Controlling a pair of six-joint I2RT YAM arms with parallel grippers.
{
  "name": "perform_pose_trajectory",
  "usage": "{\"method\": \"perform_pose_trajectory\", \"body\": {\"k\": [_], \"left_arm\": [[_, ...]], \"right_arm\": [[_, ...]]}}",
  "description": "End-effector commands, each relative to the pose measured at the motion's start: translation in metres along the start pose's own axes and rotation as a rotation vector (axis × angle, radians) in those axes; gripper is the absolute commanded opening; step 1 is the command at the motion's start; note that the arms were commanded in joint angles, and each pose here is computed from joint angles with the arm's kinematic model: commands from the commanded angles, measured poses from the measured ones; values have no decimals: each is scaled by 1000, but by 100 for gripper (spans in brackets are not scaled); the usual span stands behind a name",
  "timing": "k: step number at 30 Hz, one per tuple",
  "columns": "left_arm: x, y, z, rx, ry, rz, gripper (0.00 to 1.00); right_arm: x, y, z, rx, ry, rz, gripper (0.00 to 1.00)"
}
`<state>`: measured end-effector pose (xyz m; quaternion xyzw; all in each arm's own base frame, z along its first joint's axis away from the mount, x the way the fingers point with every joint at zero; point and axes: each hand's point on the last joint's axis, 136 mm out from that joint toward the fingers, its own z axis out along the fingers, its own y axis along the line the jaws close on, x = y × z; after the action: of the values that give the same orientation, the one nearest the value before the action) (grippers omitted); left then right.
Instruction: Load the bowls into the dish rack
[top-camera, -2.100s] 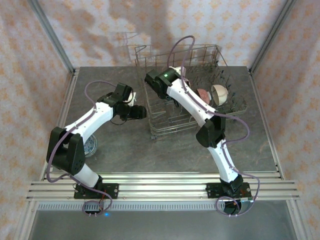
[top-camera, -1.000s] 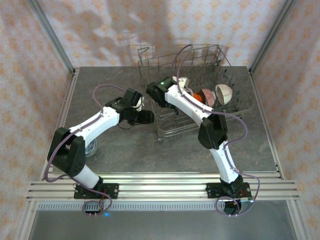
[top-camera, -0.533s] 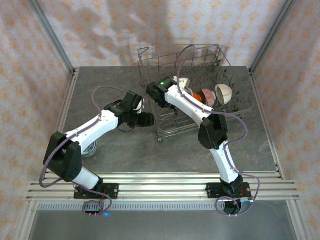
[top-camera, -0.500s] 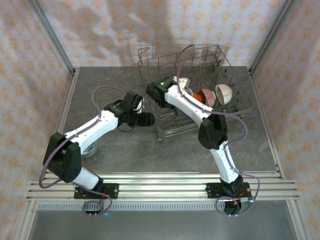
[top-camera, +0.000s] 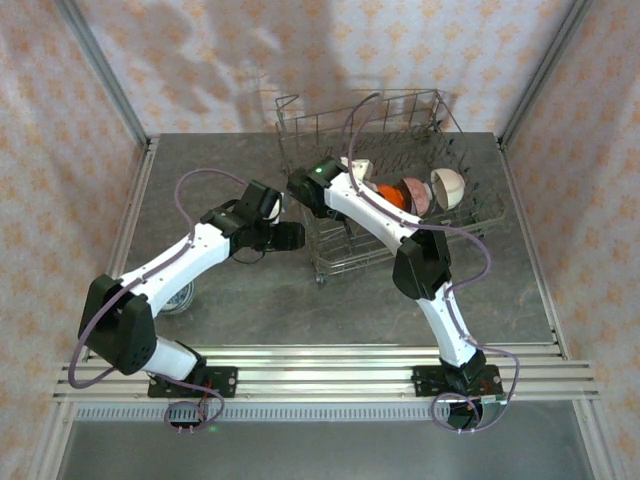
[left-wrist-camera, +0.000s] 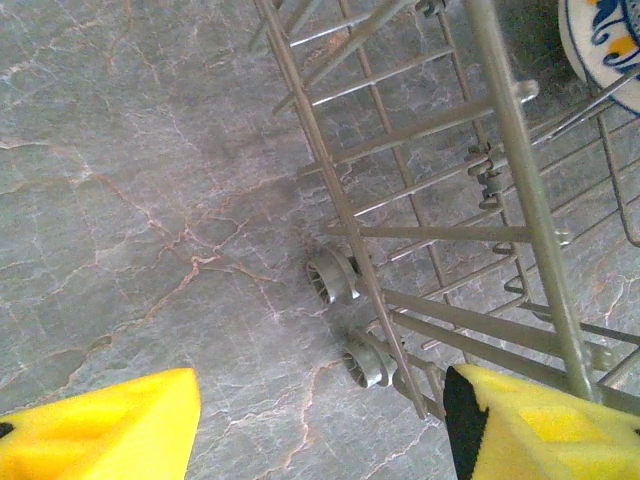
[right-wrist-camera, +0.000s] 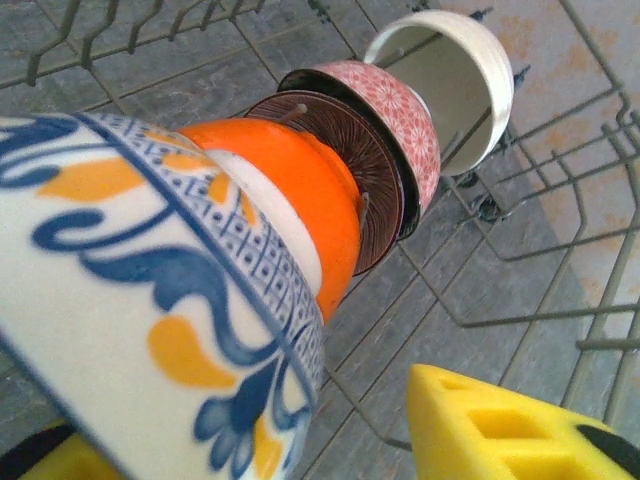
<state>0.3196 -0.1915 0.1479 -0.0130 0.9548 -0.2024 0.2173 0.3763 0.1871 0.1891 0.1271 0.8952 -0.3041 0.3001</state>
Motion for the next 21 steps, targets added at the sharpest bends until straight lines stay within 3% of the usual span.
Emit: {"method": "perform_pose_trajectory", "body": {"k": [1,9,18,21], "left_arm": [[-3,8,-13,-46,-38,-2,67],[-6,32,-32,-121,-84,-65,68],[-7,64,-62,-193,-136,-137,71],[-7,77,-75,-234,-152,-153,74]], "right_arm": [[2,-16,-5,55,3,-113,51],[-11,-2,-12,-59,-49,-147,65],[-16,18,-13,-185,-43,-201,71],[-18,21,-13,-222,-36,-231,78]]}}
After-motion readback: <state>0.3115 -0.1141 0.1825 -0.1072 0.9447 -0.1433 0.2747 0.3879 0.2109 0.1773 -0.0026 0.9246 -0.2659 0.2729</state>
